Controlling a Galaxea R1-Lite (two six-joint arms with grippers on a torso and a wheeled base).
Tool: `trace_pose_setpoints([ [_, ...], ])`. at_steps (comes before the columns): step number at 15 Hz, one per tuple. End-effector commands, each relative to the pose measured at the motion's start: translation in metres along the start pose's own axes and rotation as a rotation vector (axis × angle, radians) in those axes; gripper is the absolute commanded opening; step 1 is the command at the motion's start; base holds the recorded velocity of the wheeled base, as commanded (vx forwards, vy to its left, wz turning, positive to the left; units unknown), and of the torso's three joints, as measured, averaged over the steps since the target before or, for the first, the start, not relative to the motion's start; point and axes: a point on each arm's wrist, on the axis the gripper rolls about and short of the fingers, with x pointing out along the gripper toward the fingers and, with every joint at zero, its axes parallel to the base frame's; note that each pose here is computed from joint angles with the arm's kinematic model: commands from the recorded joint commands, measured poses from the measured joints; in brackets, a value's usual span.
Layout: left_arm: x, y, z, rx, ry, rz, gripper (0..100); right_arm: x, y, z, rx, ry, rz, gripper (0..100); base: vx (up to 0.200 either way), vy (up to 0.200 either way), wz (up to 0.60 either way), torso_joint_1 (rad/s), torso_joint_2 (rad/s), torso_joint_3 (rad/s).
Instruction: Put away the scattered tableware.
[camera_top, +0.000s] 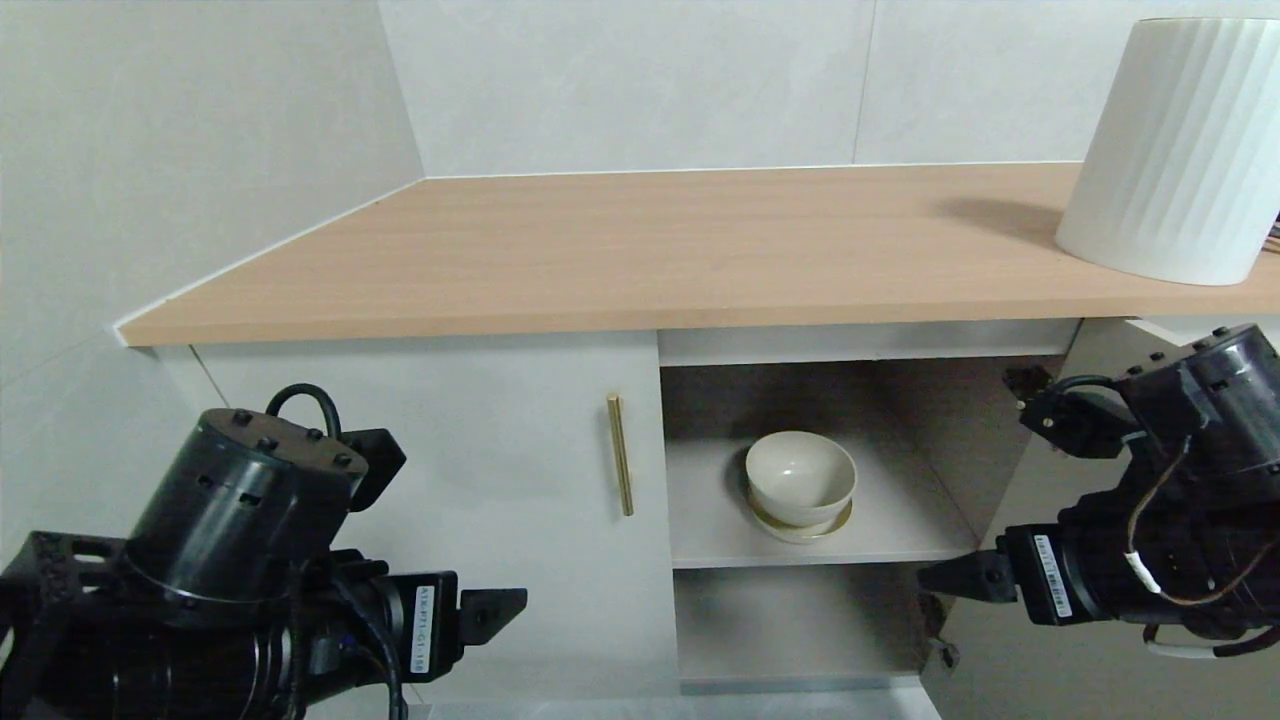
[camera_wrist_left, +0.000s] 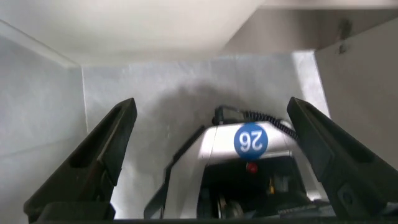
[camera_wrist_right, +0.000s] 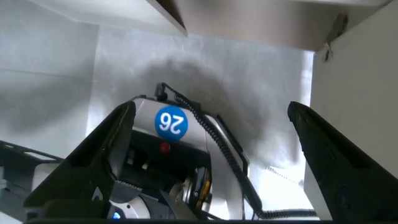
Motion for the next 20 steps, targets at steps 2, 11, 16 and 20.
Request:
trace_pose_setpoints([
  [2,-0.003,-0.001,0.003,0.017,-0.023,0.000,100,-0.006,-0.002,-0.006,0.000,-0.010,0.003,100,0.000,0.000,0.00,0.000,0.00,0.000],
  [11,0.014,-0.007,0.001,0.044,0.004,0.061,100,-0.009,-0.003,-0.007,-0.003,-0.017,-0.004,100,-0.200,0.000,0.00,0.003,0.00,0.004],
  [16,0.017,-0.008,0.000,0.048,0.015,0.068,100,-0.008,-0.003,-0.008,-0.005,-0.013,-0.006,100,-0.200,0.000,0.00,0.003,0.00,0.000],
  [20,0.017,-0.007,0.000,0.047,0.017,0.067,100,-0.008,-0.004,-0.008,-0.005,-0.012,-0.008,100,0.000,0.000,0.00,0.000,0.00,0.000],
])
